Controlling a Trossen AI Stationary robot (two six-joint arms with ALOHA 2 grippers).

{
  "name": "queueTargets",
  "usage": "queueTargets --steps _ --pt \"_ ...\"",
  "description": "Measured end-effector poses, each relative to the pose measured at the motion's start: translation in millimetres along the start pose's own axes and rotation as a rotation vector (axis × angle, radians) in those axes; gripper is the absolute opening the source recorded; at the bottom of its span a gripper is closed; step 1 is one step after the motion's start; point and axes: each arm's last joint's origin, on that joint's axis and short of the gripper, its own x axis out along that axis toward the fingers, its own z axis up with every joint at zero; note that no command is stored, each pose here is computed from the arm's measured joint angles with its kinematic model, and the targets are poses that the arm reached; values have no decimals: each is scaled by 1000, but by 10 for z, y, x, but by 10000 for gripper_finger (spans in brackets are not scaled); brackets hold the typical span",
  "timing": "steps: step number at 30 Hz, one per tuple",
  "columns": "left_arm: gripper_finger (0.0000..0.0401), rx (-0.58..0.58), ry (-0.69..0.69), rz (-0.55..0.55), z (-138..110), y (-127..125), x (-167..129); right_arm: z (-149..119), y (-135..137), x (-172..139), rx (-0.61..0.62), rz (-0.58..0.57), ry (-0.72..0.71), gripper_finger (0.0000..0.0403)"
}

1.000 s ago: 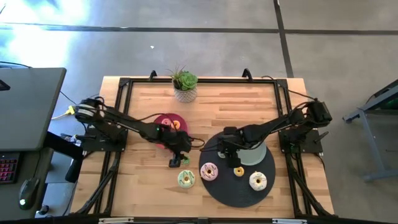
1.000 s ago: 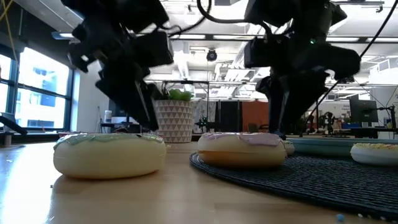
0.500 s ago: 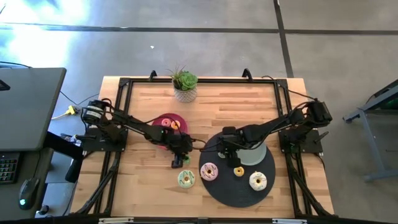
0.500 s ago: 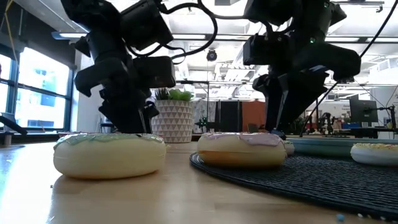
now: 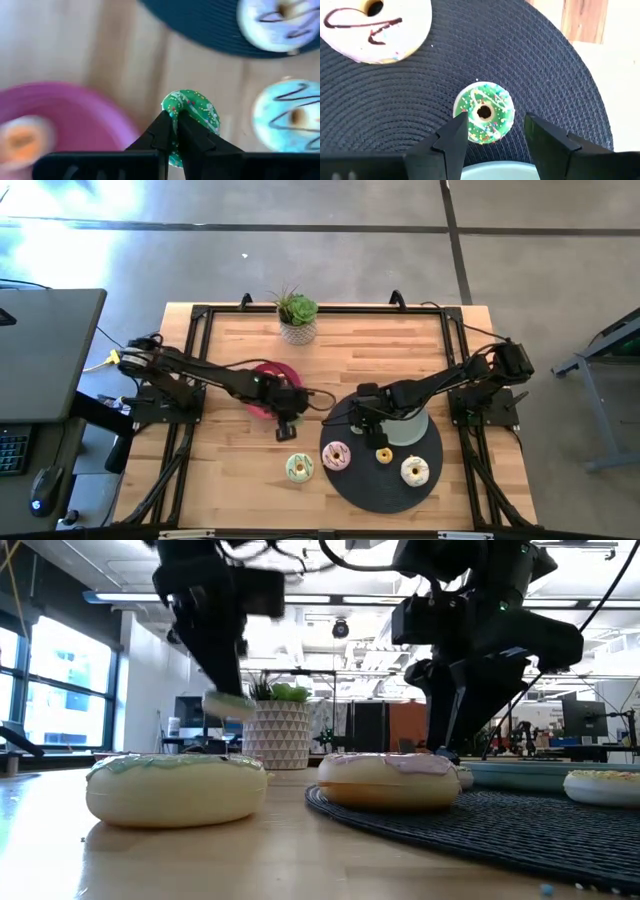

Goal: Pick & Place donuts
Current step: Put the left small green donut on the pink plate, then put the small green donut on the pink plate

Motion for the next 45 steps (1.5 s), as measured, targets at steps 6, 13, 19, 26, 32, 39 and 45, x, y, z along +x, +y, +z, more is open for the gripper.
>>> queueTargets --steps 6,13,19,26,32,39,45 --pt "9 -55 9 131 -26 335 7 14 1 0 0 1 -15 184" --pt "8 -173 9 139 -212 787 305 25 1 0 -7 -1 -26 184" --pt "25 -194 28 90 -286 853 439 26 -17 0 -36 -12 -26 184" --pt "100 -180 11 114 -275 854 437 39 -99 5 -5 13 -34 184" --pt "127 -169 18 119 -215 851 367 36 -164 64 17 38 -20 184" --pt "129 -159 96 130 -52 834 114 1 -160 217 10 41 32 184" --pt "129 -179 199 134 72 785 -266 -19 -157 308 14 47 60 183"
